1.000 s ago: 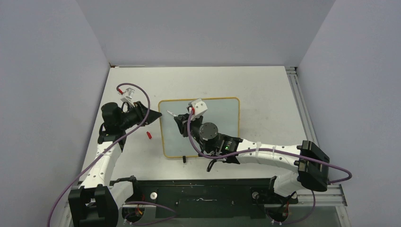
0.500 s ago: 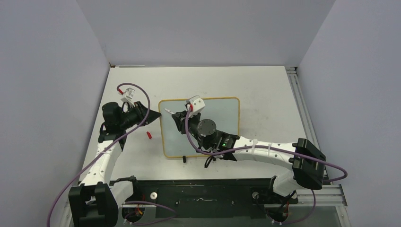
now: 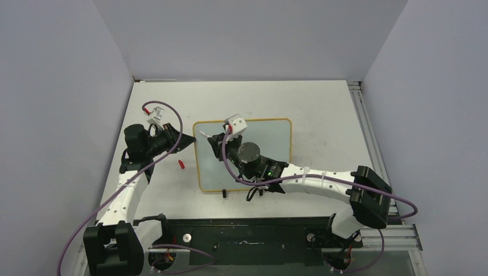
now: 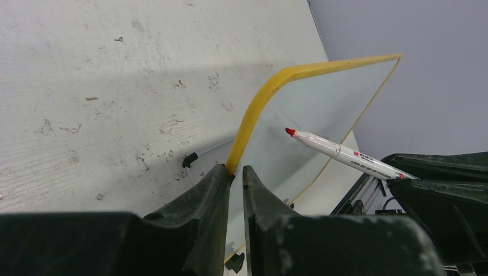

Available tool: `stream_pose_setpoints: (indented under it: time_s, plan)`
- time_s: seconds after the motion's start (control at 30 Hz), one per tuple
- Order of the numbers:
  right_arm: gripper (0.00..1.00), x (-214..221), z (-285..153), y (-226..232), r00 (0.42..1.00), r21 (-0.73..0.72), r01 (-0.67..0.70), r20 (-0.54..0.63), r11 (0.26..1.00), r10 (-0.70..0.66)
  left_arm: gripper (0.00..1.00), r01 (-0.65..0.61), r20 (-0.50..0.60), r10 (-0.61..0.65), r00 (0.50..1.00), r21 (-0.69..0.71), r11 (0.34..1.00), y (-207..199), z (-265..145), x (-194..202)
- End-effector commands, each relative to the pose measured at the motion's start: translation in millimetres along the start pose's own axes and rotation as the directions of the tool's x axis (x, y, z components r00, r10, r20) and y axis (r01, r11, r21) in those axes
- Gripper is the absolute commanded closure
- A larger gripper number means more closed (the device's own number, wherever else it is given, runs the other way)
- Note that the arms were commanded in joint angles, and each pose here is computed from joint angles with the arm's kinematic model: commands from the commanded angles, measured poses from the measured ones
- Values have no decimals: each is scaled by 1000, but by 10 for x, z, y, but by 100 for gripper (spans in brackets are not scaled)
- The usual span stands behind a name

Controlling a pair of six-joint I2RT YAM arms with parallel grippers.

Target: Write a sentence on the whiteboard

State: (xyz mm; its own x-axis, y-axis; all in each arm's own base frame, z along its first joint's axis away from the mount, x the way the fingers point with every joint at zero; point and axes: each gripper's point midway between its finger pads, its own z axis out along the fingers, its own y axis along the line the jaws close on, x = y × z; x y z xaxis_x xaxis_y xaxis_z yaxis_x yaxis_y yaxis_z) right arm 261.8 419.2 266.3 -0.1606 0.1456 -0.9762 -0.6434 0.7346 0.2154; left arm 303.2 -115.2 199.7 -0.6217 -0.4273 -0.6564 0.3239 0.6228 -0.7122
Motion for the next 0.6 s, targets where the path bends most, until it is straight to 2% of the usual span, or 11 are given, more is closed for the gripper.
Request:
stream_pose_setpoints:
  time_s: [0.0,0.57]
  plan:
    - [95,-348,67,87,995,-30,-44,88,999,46,87,-53,16,52,999,36,998,-133,5,-138]
    - [95,-275,142,56,997,-17,-35,74,999,36,89,-56,15,56,998,41,998,-145,3,-136]
